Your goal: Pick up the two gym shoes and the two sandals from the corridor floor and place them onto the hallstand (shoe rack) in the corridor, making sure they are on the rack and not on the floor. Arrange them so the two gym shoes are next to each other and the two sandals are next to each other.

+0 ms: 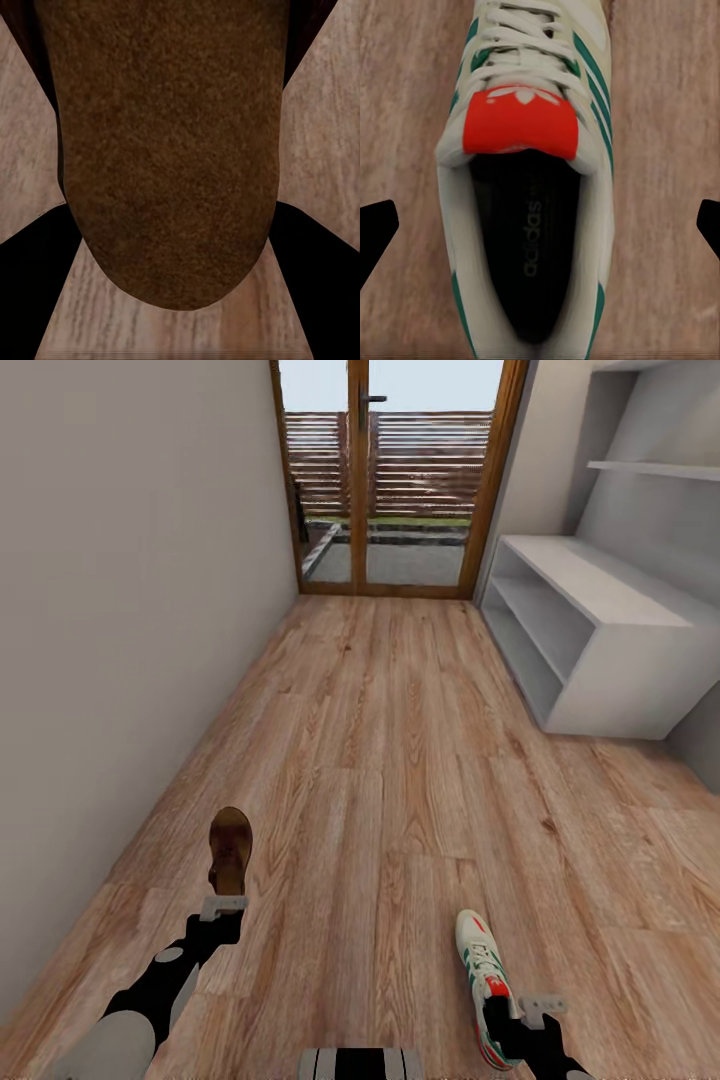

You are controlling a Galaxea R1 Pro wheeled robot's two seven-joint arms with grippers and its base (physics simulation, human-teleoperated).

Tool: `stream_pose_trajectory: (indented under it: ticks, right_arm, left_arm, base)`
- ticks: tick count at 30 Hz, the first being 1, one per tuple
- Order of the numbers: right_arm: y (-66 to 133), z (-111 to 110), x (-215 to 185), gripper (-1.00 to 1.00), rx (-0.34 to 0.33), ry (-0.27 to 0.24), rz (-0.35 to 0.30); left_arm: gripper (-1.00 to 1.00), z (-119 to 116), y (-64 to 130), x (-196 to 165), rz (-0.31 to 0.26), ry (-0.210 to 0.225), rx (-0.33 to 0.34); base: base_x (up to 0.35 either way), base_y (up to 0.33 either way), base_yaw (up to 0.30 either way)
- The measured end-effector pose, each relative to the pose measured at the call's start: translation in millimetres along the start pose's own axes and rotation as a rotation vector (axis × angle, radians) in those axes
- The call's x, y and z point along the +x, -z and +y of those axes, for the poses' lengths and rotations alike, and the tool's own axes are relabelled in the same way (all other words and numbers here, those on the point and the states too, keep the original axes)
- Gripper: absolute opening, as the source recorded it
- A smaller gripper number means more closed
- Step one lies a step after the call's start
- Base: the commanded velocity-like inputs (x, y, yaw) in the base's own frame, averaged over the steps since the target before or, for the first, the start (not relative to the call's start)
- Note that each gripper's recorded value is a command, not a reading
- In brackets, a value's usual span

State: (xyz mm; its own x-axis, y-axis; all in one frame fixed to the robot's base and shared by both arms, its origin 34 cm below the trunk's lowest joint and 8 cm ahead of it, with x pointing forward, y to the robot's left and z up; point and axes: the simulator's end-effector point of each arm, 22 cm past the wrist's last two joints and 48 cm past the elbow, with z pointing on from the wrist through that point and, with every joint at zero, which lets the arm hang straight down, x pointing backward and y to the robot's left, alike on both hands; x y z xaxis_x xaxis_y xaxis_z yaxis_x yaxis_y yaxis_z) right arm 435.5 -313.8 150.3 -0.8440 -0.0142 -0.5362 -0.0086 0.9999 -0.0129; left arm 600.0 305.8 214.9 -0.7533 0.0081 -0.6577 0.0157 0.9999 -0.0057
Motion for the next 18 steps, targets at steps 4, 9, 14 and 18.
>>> stream_pose_trajectory:
  ticks: [4, 9, 14, 18]
  right_arm:
    - [-2.1, 0, 9, 1.0, 0.0, 0.0, 0.017]
    - [-4.9, 1, 21, 1.0, -0.001, 0.0, 0.042]
    - [-7.4, 1, 35, 1.0, -0.001, 0.0, 0.069]
    - [-9.2, 1, 46, 1.0, -0.002, 0.0, 0.091]
  left_arm:
    - [-1.0, 0, -3.6, 10, 0.017, 0.001, 0.0]
    - [-1.0, 0, -8.4, 24, 0.042, 0.002, 0.0]
    - [-1.0, 0, -13.4, 40, 0.069, 0.002, 0.0]
    - [-1.0, 0, -16.9, 53, 0.091, 0.001, 0.0]
  base:
    - [0.0, 0.0, 0.0]
    - [0.0, 0.0, 0.0]
    - [0.0, 0.0, 0.0]
    - [0.0, 0.0, 0.0]
